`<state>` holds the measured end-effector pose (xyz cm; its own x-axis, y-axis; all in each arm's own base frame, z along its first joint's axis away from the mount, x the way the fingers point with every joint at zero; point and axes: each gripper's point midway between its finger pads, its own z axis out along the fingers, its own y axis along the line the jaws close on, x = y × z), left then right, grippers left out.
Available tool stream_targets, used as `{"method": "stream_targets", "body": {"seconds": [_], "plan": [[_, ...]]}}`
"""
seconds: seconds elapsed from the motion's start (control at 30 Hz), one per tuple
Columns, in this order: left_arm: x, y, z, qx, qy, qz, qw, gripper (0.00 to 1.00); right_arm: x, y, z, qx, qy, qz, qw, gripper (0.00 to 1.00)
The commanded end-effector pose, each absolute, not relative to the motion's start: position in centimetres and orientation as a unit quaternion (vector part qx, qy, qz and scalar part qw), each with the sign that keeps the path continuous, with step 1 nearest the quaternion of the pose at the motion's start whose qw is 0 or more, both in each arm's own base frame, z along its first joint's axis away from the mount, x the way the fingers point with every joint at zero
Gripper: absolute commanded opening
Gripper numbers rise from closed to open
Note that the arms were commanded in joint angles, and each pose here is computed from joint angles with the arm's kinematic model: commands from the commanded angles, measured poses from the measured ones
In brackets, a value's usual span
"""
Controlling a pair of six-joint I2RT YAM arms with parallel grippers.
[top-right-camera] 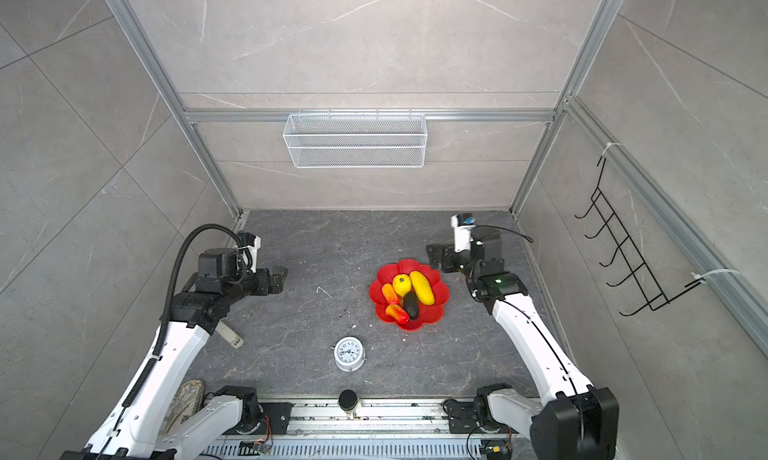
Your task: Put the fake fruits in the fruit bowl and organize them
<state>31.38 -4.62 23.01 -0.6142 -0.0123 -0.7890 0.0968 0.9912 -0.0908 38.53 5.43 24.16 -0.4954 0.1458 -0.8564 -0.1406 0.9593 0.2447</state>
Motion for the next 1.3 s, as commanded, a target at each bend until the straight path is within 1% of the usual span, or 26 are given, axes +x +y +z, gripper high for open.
{"method": "stream_targets", "body": {"seconds": [0.0, 0.1, 0.17, 0.23, 0.3, 0.47, 0.63, 0.77, 0.83, 0.87, 0.93, 1.0, 1.03, 1.07, 1.1, 1.13, 1.17, 1.27], "plan": [[35.6, -2.6, 23.5, -0.019, 0.852, -0.012, 0.522, 1.0, 40.3, 0.3, 21.5, 0.102, 0.829, 0.154, 0.528, 1.0], [38.0, -1.4, 21.6, -0.006, 0.824, 0.044, 0.565, 1.0, 40.9, -2.4, 19.9, 0.115, 0.814, 0.095, 0.561, 1.0], [38.9, -0.5, 19.7, -0.015, 0.825, 0.064, 0.561, 1.0, 40.9, -3.5, 18.2, 0.125, 0.814, 0.061, 0.564, 1.0], [39.4, 0.2, 17.6, -0.028, 0.837, 0.07, 0.541, 1.0, 40.6, -3.9, 16.8, 0.121, 0.809, 0.045, 0.573, 1.0], [39.6, 0.9, 15.6, -0.038, 0.845, 0.074, 0.528, 1.0, 39.9, -3.8, 15.5, 0.11, 0.799, 0.038, 0.59, 1.0], [38.8, 2.6, 13.5, -0.061, 0.844, 0.084, 0.527, 1.0, 39.6, -2.4, 15.6, 0.076, 0.797, 0.038, 0.598, 1.0], [38.7, 3.6, 11.8, -0.067, 0.836, 0.083, 0.538, 1.0, 39.0, -0.3, 15.5, 0.039, 0.8, 0.024, 0.598, 1.0], [38.5, 2.9, 9.4, -0.05, 0.827, 0.059, 0.557, 1.0, 38.4, 0.3, 15.1, 0.027, 0.804, 0.008, 0.594, 1.0], [38.5, 3.0, 9.0, -0.051, 0.818, 0.055, 0.571, 1.0, 38.0, 0.2, 14.0, 0.029, 0.812, -0.002, 0.583, 1.0], [38.3, 3.0, 8.6, -0.052, 0.829, 0.05, 0.555, 1.0, 37.6, 0.1, 13.1, 0.036, 0.817, -0.001, 0.576, 1.0], [38.5, 3.1, 8.8, -0.052, 0.826, 0.044, 0.559, 1.0, 37.2, -0.1, 11.9, 0.048, 0.815, 0.001, 0.578, 1.0], [38.5, 3.1, 8.8, -0.051, 0.829, 0.043, 0.556, 1.0, 37.7, -0.2, 11.9, 0.041, 0.817, -0.013, 0.575, 1.0], [38.5, 3.2, 8.7, -0.053, 0.828, 0.045, 0.556, 1.0, 38.3, -0.6, 12.2, 0.048, 0.808, -0.021, 0.587, 1.0], [38.5, 3.1, 8.7, -0.051, 0.829, 0.043, 0.555, 1.0, 38.7, -0.9, 11.3, 0.055, 0.82, -0.027, 0.569, 1.0], [38.5, 3.1, 8.7, -0.052, 0.829, 0.043, 0.555, 1.0, 38.9, -0.7, 10.6, 0.05, 0.821, -0.027, 0.568, 1.0], [38.5, 3.1, 8.7, -0.051, 0.829, 0.043, 0.555, 1.0, 38.9, -0.6, 9.7, 0.049, 0.818, -0.026, 0.573, 1.0], [38.5, 3.1, 8.7, -0.051, 0.829, 0.042, 0.555, 1.0, 38.6, -0.8, 9.8, 0.054, 0.803, -0.027, 0.593, 1.0], [38.4, 3.1, 8.6, -0.051, 0.829, 0.041, 0.555, 1.0, 38.5, -1.2, 9.6, 0.064, 0.808, -0.03, 0.584, 1.0]]}}
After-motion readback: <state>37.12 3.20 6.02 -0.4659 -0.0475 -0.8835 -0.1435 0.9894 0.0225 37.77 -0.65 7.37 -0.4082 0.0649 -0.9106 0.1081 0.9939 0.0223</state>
